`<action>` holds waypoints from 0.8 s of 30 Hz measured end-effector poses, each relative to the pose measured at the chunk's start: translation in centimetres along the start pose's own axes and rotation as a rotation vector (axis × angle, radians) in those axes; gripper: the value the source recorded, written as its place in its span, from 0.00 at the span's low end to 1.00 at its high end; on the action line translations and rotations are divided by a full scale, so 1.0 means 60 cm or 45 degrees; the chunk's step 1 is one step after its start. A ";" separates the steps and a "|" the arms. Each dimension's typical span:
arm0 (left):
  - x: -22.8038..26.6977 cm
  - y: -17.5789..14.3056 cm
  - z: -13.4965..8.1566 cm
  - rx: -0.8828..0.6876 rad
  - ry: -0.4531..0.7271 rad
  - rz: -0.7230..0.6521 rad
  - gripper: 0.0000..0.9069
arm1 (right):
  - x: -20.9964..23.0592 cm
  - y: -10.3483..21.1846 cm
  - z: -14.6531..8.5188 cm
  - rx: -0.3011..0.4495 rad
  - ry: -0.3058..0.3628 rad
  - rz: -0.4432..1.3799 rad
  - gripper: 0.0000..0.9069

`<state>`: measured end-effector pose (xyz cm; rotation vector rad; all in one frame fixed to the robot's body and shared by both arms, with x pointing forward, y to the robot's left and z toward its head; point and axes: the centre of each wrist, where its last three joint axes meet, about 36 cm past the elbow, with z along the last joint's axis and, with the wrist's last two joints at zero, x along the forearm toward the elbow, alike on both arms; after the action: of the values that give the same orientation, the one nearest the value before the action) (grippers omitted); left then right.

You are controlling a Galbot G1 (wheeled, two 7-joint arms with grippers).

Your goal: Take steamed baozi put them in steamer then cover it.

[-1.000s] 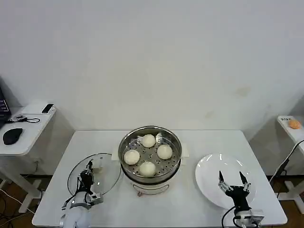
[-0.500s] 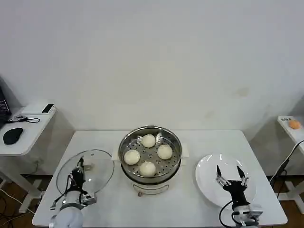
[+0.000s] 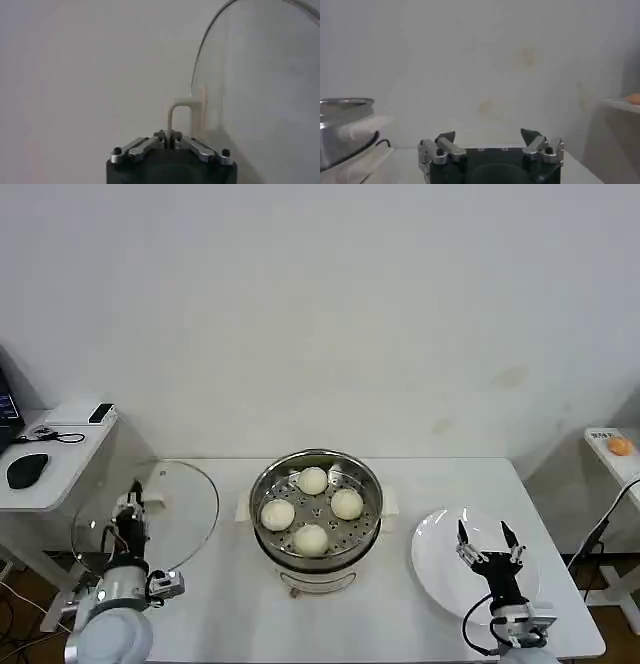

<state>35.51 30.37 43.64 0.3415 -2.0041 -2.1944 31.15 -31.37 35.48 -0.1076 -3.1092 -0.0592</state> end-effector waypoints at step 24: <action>-0.003 0.064 -0.205 0.176 -0.232 -0.054 0.00 | 0.005 0.050 -0.041 0.133 0.102 0.077 1.00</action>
<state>38.83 18.22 46.46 0.2080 -2.2712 -2.1883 31.12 -28.48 38.06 -0.1908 -3.0193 0.0976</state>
